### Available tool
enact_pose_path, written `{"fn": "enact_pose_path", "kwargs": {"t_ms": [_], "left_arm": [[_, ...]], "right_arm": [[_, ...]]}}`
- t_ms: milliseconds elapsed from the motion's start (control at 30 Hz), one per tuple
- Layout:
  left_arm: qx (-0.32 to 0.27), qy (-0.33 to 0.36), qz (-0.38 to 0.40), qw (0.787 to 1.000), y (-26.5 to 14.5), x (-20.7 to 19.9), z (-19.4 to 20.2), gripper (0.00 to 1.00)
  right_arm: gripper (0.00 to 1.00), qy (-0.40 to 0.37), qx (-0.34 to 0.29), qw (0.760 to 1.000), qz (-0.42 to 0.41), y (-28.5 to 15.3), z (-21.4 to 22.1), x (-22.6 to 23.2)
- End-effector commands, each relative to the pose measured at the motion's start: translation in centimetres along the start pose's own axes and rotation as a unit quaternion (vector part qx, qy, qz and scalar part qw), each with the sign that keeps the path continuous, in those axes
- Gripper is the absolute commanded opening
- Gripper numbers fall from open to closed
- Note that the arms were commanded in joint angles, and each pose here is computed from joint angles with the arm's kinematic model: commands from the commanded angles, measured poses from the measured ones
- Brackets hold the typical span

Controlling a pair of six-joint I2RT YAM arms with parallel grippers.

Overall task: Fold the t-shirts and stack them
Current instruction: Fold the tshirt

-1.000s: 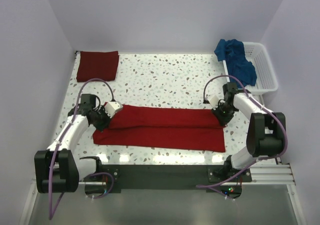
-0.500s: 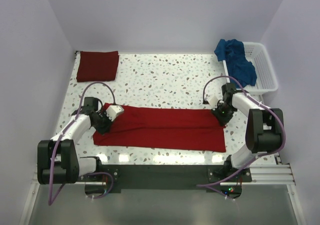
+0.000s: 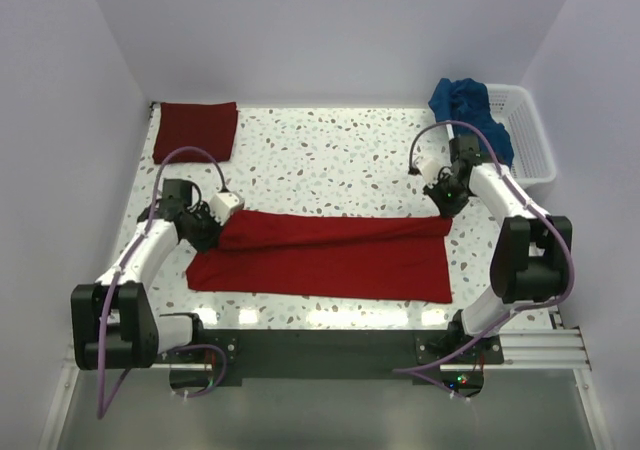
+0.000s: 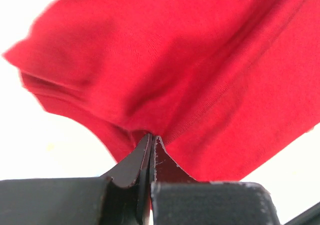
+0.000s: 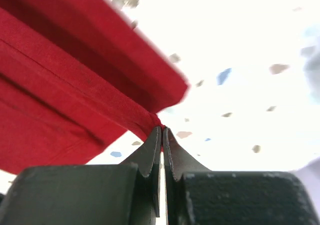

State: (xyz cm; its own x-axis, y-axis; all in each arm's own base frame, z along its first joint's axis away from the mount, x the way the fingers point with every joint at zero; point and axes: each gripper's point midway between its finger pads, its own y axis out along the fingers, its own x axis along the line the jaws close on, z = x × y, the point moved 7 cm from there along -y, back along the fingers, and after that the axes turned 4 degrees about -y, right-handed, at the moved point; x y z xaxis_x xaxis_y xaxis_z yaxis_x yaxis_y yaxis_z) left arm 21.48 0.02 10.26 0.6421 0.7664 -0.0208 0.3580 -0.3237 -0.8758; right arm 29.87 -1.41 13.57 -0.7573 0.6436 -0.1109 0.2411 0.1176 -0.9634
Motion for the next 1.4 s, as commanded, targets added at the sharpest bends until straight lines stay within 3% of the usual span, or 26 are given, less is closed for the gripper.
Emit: {"fn": "enact_pose_path", "kwargs": {"t_ms": [0, 267, 833, 1067, 1367], "left_arm": [[-0.068, 0.009, -0.030, 0.997, -3.1, 1.1, -3.6, 0.00], [-0.091, 0.022, -0.046, 0.995, -4.3, 0.8, -3.8, 0.00], [-0.156, -0.004, -0.089, 0.984, -6.8, 3.7, -9.1, 0.00], [-0.207, -0.030, -0.145, 0.967, -6.9, 7.6, -13.4, 0.00], [-0.225, -0.034, -0.137, 0.964, -7.0, 9.1, -15.9, 0.00]], "right_arm": [[0.00, -0.006, -0.023, 0.999, 0.038, -3.3, -1.1, -1.3], [0.00, -0.024, -0.013, 0.999, 0.032, -2.5, 0.4, 0.1], [0.00, 0.003, -0.069, 0.992, 0.101, -4.6, -4.7, -5.4], [0.00, 0.036, -0.095, 0.983, 0.150, -4.3, -6.5, -7.8], [0.00, 0.057, -0.119, 0.975, 0.180, -5.0, -7.7, -9.1]]}}
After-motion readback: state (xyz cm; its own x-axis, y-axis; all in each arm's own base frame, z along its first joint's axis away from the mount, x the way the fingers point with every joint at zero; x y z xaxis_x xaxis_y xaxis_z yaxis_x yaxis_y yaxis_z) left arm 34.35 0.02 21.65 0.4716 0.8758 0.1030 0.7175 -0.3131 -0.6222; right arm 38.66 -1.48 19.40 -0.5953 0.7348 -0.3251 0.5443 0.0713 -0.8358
